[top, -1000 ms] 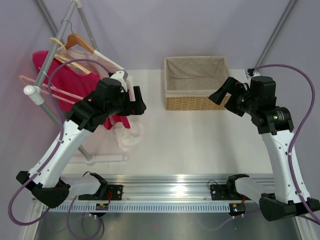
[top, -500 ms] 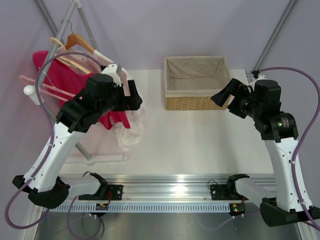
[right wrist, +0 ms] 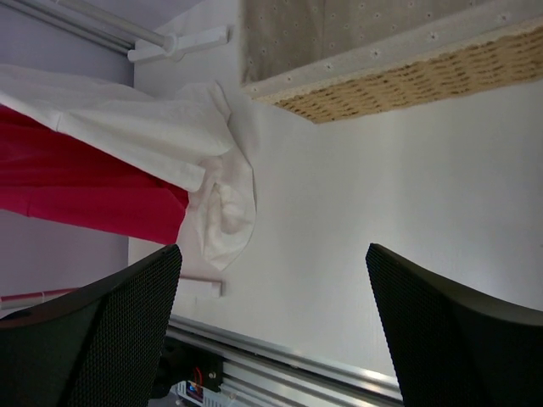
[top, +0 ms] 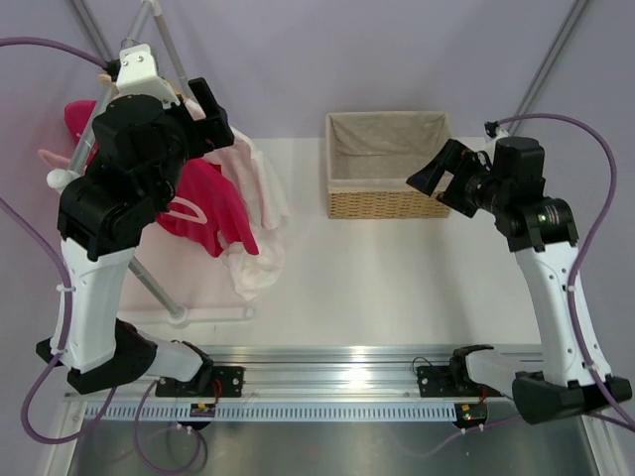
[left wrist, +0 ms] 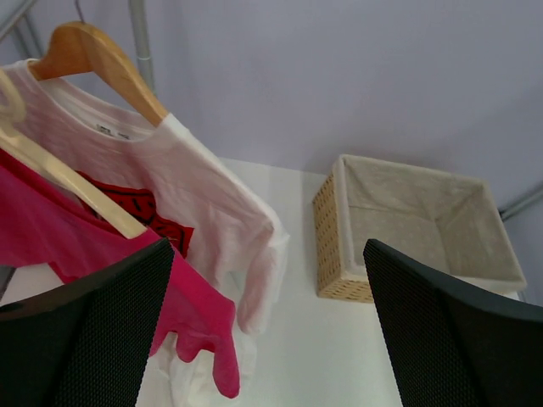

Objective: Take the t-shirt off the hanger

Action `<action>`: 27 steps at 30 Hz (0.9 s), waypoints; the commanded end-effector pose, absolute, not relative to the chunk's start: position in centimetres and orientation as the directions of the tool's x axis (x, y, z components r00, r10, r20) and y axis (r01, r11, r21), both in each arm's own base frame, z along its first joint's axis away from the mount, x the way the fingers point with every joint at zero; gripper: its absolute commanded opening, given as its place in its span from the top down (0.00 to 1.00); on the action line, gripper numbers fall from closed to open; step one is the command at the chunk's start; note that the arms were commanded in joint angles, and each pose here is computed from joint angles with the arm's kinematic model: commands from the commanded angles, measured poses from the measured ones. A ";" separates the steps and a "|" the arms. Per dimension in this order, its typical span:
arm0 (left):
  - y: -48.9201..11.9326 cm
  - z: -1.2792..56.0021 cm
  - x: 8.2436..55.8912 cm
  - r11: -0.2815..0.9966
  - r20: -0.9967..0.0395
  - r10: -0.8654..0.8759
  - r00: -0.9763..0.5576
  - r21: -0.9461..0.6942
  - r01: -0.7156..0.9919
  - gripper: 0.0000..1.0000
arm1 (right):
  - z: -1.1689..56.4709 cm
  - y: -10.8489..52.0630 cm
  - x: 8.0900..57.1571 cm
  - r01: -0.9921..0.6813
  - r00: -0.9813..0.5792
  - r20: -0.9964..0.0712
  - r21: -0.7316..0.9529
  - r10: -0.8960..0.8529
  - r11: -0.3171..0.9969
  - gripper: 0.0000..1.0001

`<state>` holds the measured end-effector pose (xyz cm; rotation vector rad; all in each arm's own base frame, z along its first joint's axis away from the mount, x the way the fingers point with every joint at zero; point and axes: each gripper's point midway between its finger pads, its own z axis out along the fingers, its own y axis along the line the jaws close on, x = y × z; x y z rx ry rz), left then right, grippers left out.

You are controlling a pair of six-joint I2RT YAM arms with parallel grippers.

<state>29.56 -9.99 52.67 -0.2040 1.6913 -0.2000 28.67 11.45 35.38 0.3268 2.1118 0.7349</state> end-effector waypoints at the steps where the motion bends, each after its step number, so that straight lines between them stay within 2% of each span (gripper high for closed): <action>1: -6.6 55.0 28.6 0.954 -0.963 -0.270 -0.020 -0.264 -0.145 0.04 | 39.8 13.6 31.3 -0.198 -0.558 -0.704 0.627 0.439 0.753 0.03; 4: -5.5 56.0 27.7 0.948 -0.960 -0.279 0.020 -0.278 -0.155 0.06 | 42.3 15.1 33.8 -0.266 -0.538 -0.714 0.648 0.448 0.713 0.04; 8: -4.0 52.9 28.3 0.939 -0.979 -0.197 -0.057 -0.171 -0.298 0.07 | 43.0 16.4 35.8 -0.301 -0.545 -0.714 0.656 0.439 0.693 0.04; 11: -4.4 50.4 29.7 0.932 -0.982 -0.142 -0.121 -0.091 -0.349 0.07 | 42.4 17.0 36.2 -0.312 -0.559 -0.705 0.666 0.437 0.678 0.04; 16: -4.3 49.2 31.6 0.890 -0.985 -0.119 -0.128 -0.049 -0.453 0.14 | 40.0 17.2 36.2 -0.296 -0.598 -0.686 0.669 0.415 0.682 0.04; 20: -5.5 47.8 33.9 0.874 -0.984 -0.092 -0.154 -0.005 -0.487 0.14 | 39.5 16.9 35.9 -0.303 -0.592 -0.707 0.641 0.387 0.706 0.03; 27: -4.8 46.6 35.8 0.763 -0.986 -0.006 -0.165 0.102 -0.638 0.15 | 38.8 16.4 36.0 -0.290 -0.592 -0.718 0.613 0.365 0.735 0.03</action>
